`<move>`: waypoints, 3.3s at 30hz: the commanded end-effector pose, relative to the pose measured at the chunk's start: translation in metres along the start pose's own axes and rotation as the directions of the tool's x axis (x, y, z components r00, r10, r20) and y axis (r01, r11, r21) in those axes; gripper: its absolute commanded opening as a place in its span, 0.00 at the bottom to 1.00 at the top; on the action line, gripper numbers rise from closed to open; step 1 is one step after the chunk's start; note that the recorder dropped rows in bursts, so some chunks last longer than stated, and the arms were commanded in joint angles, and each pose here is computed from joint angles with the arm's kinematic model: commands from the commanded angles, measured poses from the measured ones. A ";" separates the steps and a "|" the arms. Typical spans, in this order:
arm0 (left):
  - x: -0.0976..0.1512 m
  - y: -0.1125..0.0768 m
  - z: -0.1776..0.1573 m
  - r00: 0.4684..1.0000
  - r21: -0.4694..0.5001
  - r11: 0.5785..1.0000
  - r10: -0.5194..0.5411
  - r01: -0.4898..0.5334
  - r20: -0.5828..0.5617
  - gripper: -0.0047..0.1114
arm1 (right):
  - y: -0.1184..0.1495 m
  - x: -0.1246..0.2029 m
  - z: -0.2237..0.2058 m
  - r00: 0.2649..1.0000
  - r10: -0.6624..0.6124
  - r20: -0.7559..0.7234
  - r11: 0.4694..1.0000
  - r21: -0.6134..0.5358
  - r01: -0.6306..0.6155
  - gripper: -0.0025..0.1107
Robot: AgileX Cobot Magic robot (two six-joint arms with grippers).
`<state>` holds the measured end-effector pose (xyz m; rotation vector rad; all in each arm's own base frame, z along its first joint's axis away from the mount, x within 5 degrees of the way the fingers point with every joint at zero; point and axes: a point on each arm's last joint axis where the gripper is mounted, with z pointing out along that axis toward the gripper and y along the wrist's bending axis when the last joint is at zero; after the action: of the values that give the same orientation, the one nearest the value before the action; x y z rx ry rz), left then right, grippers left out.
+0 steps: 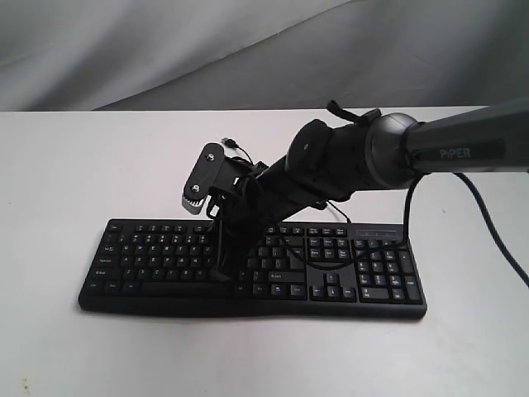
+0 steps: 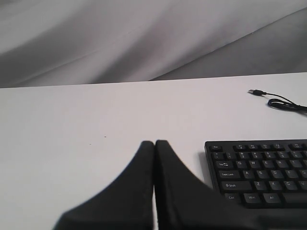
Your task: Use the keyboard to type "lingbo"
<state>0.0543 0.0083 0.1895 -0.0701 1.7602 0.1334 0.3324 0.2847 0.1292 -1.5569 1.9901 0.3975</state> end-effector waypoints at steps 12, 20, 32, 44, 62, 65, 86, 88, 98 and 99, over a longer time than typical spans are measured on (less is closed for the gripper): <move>0.000 0.000 0.000 1.000 0.000 1.000 -0.002 0.002 0.011 0.04 | 0.002 0.004 0.005 1.000 -0.004 -0.031 0.999 -0.034 0.003 0.02; 0.000 0.000 0.000 1.000 0.000 1.000 -0.002 0.002 0.011 0.04 | 0.003 0.005 0.005 0.999 -0.011 -0.038 0.999 -0.039 0.010 0.02; 0.000 0.000 0.000 1.000 0.000 1.000 -0.002 0.002 0.011 0.04 | 0.002 0.004 0.005 0.999 -0.011 -0.036 1.000 -0.025 0.010 0.02; 0.000 0.000 0.000 1.000 0.000 1.000 -0.002 0.002 0.011 0.04 | 0.002 0.008 0.010 0.999 -0.013 -0.048 1.000 -0.029 0.012 0.02; 0.000 0.000 0.000 1.000 0.000 1.000 -0.002 0.002 0.011 0.04 | 0.028 -0.016 -0.001 0.998 -0.055 -0.013 0.994 -0.096 0.054 0.02; 0.000 0.000 0.000 1.000 0.000 1.000 -0.002 0.002 0.011 0.04 | 0.033 -0.019 0.000 0.998 -0.065 -0.009 0.993 -0.100 0.064 0.02; 0.000 0.000 0.000 1.000 0.000 1.000 -0.002 0.002 0.011 0.04 | 0.033 -0.012 0.012 0.997 -0.068 -0.033 0.994 -0.091 0.065 0.02; 0.000 0.000 0.000 1.000 0.000 1.000 -0.002 0.002 0.011 0.04 | 0.034 -0.011 0.013 0.997 -0.071 -0.037 0.993 -0.093 0.068 0.02; 0.000 0.000 0.000 1.000 0.000 1.000 -0.002 0.002 0.011 0.04 | 0.034 -0.007 0.018 0.997 -0.067 -0.049 0.993 -0.101 0.061 0.02; 0.000 0.000 0.000 1.000 0.000 1.000 -0.002 0.002 0.011 0.04 | 0.034 -0.009 0.016 0.997 -0.068 -0.044 0.993 -0.098 0.063 0.02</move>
<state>0.0543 0.0083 0.1895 -0.0701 1.7602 0.1334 0.3047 0.3086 0.1147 -1.7039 1.9858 0.4440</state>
